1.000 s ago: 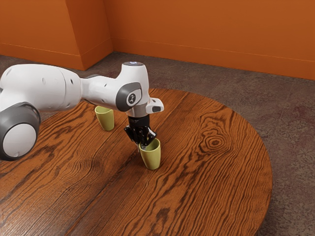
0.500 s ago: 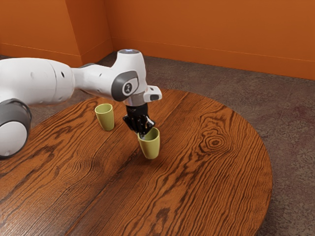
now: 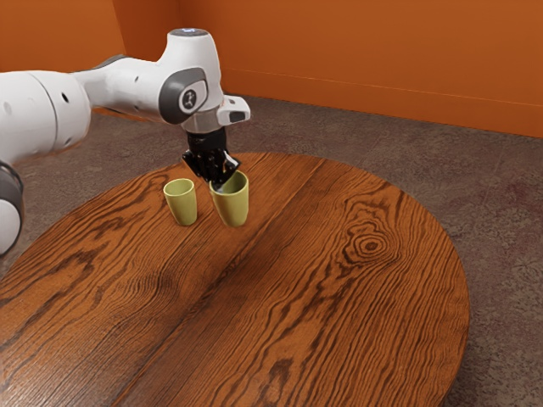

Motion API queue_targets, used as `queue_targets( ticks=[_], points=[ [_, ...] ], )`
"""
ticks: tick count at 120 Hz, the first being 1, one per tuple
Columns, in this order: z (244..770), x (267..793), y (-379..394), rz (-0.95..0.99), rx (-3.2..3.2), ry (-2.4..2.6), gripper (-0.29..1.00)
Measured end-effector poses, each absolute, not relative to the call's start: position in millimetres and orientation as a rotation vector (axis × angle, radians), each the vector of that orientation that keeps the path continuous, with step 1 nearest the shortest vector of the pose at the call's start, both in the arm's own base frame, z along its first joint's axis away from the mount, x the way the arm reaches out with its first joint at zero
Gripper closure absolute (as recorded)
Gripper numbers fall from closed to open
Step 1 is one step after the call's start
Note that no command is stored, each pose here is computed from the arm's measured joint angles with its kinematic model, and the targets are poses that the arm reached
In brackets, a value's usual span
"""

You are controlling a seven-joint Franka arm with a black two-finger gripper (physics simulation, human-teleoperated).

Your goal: Place the right cup onto the left cup

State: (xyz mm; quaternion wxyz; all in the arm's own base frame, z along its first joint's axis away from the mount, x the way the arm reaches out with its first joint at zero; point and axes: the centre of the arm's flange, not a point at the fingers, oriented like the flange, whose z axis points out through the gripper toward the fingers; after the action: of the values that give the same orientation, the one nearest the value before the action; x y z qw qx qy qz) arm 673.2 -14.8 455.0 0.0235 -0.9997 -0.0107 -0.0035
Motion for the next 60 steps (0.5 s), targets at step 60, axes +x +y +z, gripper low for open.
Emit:
queue_targets(
  ticks=[60],
  points=[
    [473,673,103,0.028,-3.086,-0.226,0.79]
  ],
)
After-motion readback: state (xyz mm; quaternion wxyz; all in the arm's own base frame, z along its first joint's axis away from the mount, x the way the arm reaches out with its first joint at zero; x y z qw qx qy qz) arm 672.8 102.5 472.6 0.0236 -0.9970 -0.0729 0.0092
